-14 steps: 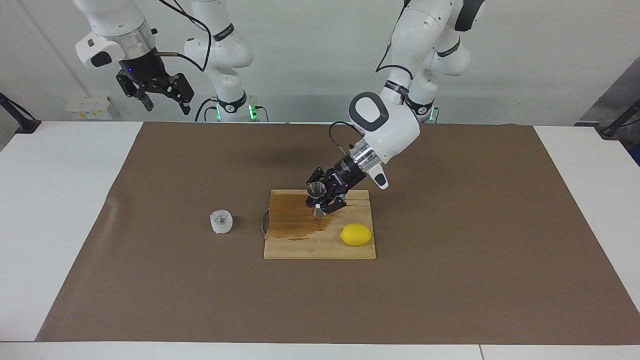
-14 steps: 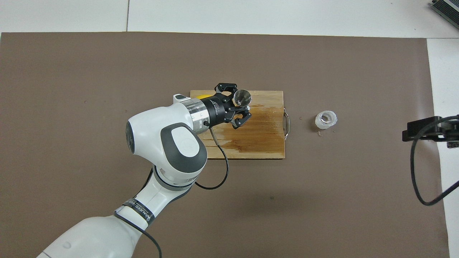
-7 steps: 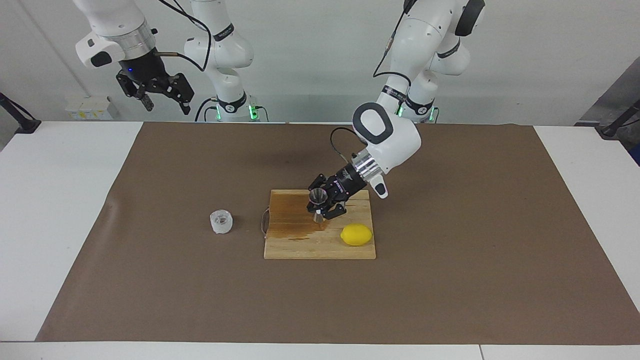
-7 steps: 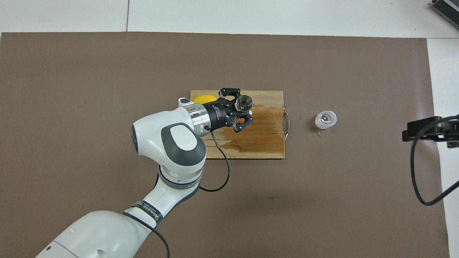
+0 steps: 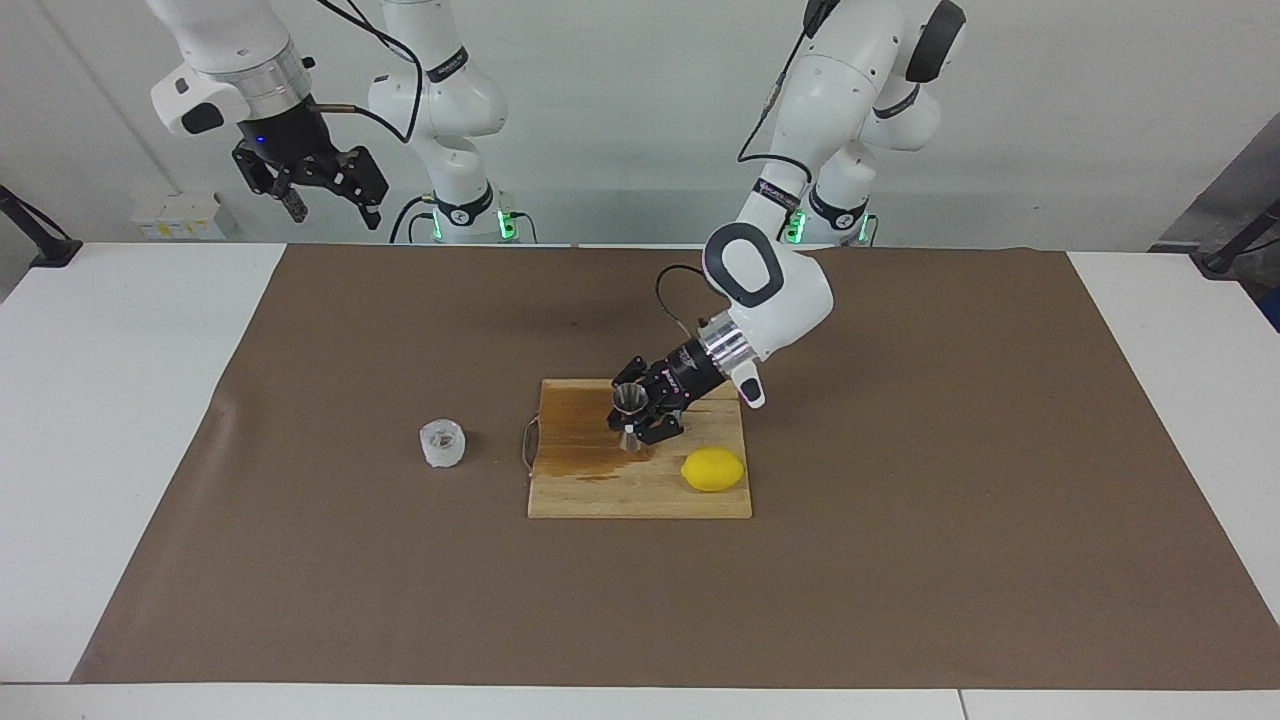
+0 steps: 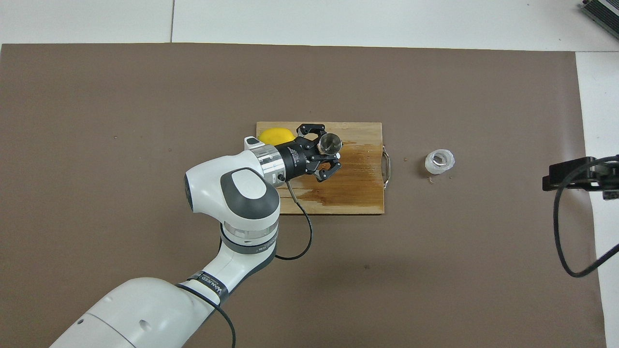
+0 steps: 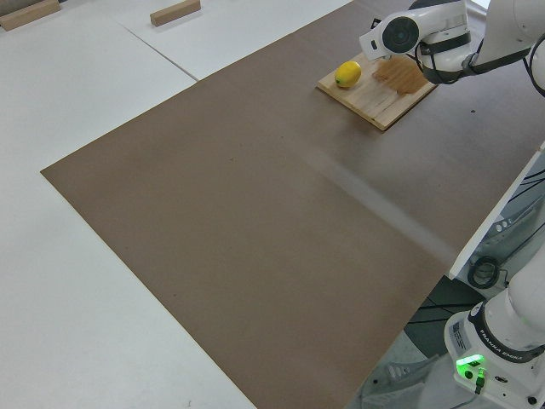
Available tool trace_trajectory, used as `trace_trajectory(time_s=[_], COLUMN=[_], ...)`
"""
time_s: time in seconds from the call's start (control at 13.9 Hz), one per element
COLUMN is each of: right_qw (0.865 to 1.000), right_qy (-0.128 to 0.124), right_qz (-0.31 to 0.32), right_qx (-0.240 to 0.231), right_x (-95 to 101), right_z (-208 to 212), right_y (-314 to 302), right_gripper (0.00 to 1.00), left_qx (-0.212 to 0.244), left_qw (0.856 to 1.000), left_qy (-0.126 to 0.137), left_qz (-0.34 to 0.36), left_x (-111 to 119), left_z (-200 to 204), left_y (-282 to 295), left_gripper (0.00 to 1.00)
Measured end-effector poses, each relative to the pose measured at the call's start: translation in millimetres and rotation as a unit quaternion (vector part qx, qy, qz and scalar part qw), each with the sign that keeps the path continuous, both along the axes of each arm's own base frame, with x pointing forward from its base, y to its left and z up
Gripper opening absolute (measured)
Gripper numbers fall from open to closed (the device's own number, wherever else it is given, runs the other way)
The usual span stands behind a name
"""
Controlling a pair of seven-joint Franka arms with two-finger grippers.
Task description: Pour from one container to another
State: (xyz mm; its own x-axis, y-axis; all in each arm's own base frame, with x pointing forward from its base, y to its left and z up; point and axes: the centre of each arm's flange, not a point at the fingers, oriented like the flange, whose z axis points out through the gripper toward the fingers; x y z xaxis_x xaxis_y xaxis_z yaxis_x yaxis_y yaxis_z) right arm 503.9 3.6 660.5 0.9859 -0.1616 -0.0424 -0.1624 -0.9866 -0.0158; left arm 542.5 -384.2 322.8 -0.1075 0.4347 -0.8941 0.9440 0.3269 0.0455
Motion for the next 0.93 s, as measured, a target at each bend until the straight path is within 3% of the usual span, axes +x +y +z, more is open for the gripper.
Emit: trace_trajectory(time_s=[0.93], right_qw=[1.0], right_qy=[0.0], right_qz=[0.0], right_qx=[0.0], right_x=[0.0], right_z=[0.0], right_y=[0.0], right_gripper=[1.0], left_qx=[0.002], left_qw=[1.0], left_qy=[0.013], left_qz=[0.008], left_x=[-5.5], left_z=[-21.0], left_y=[2.4], left_gripper=[0.1])
